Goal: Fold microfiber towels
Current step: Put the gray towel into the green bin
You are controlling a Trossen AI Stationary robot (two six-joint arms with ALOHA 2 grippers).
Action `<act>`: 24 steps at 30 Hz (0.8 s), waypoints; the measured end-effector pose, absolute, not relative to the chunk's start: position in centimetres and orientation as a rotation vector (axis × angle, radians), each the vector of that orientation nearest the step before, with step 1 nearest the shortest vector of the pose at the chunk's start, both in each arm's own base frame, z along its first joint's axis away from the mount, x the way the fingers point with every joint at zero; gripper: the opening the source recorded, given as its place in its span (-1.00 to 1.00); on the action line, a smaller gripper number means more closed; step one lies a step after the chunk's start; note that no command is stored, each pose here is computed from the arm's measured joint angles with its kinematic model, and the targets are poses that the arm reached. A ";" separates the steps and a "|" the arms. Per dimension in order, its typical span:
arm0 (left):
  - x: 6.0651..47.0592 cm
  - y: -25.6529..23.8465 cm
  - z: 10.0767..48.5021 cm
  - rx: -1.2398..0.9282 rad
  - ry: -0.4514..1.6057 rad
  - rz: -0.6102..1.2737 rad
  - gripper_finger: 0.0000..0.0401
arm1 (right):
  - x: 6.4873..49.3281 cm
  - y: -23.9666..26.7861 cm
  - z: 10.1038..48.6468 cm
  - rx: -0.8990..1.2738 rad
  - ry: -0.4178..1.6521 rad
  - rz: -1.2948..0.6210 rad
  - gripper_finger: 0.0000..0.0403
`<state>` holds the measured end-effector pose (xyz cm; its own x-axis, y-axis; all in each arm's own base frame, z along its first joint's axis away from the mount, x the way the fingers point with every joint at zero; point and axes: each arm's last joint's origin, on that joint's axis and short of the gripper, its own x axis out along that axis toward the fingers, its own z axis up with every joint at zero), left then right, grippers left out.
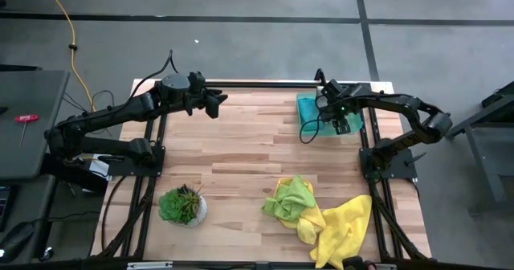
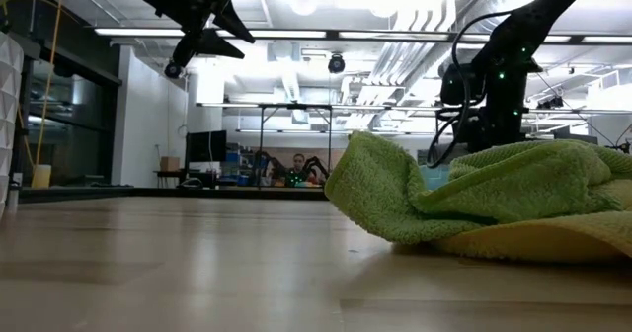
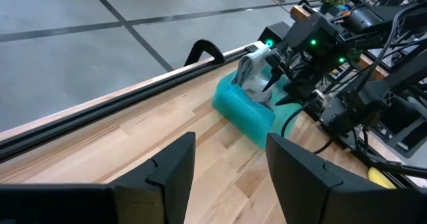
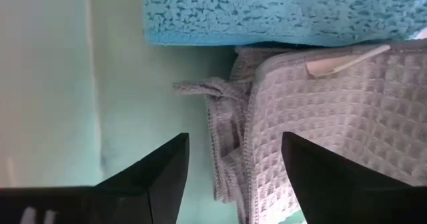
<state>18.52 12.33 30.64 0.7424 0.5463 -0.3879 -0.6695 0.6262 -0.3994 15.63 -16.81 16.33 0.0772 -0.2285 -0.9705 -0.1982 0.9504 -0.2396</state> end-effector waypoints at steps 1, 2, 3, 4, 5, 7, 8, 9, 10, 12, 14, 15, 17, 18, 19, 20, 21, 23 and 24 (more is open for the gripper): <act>18.5 12.3 30.6 -0.556 0.239 0.705 -0.13 | 15.6 -16.8 16.3 -0.347 1.505 -0.021 0.15; 18.5 12.3 30.6 -0.556 0.239 0.705 -0.13 | 15.7 -16.8 16.2 -0.345 1.508 -0.017 0.15; 18.5 12.3 30.6 -0.556 0.239 0.705 -0.13 | 15.7 -16.9 16.0 -0.342 1.514 -0.013 0.15; 18.5 12.3 30.6 -0.556 0.239 0.704 -0.13 | 15.7 -16.9 15.8 -0.340 1.525 -0.009 0.15; 18.5 12.3 30.6 -0.556 0.239 0.704 -0.13 | 15.8 -17.1 15.5 -0.341 1.540 -0.009 0.15; 18.5 12.3 30.6 -0.556 0.239 0.704 -0.13 | 16.0 -17.4 14.9 -0.346 1.566 -0.028 0.15; 18.5 12.3 30.6 -0.556 0.239 0.704 -0.13 | 16.1 -17.6 14.7 -0.342 1.572 -0.048 0.15; 18.5 12.3 30.6 -0.556 0.239 0.704 -0.13 | 16.2 -17.7 14.5 -0.341 1.578 -0.067 0.15; 18.5 12.3 30.6 -0.556 0.239 0.704 -0.13 | 16.2 -17.8 14.4 -0.335 1.584 -0.077 0.15; 18.5 12.3 30.6 -0.556 0.239 0.704 -0.13 | 16.2 -17.8 14.3 -0.331 1.596 -0.081 0.12; 18.5 12.3 30.6 -0.554 0.240 0.704 -0.13 | 16.2 -17.9 14.2 -0.326 1.603 -0.090 0.06; 18.5 12.3 30.6 -0.554 0.240 0.704 -0.13 | 16.2 -17.9 14.2 -0.324 1.604 -0.094 0.02; 18.5 12.3 30.6 -0.554 0.240 0.704 -0.13 | 16.3 -17.8 14.2 -0.329 1.608 -0.094 -0.09; 18.5 12.3 30.6 -0.554 0.240 0.704 -0.13 | 16.3 -17.8 14.2 -0.333 1.610 -0.095 -0.16; 18.5 12.3 30.6 -0.554 0.240 0.704 -0.13 | 16.4 -17.7 14.2 -0.335 1.611 -0.094 -0.23; 18.5 12.3 30.6 -0.554 0.240 0.704 -0.13 | 16.4 -17.7 14.2 -0.336 1.611 -0.093 -0.29; 18.5 12.3 30.6 -0.554 0.240 0.704 -0.13 | 16.5 -17.6 14.2 -0.340 1.612 -0.094 -0.36; 18.5 12.3 30.6 -0.554 0.241 0.704 -0.13 | 16.6 -17.5 14.2 -0.348 1.616 -0.092 -0.49; 18.5 12.3 30.6 -0.554 0.241 0.704 -0.13 | 16.7 -17.4 14.2 -0.351 1.616 -0.091 -0.55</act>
<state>18.52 12.32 30.63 0.7426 0.5453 -0.3889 -0.6692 0.6270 -0.3988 16.71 -17.41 14.19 -0.0366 -0.2788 -0.9596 -0.1696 0.9481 -0.2690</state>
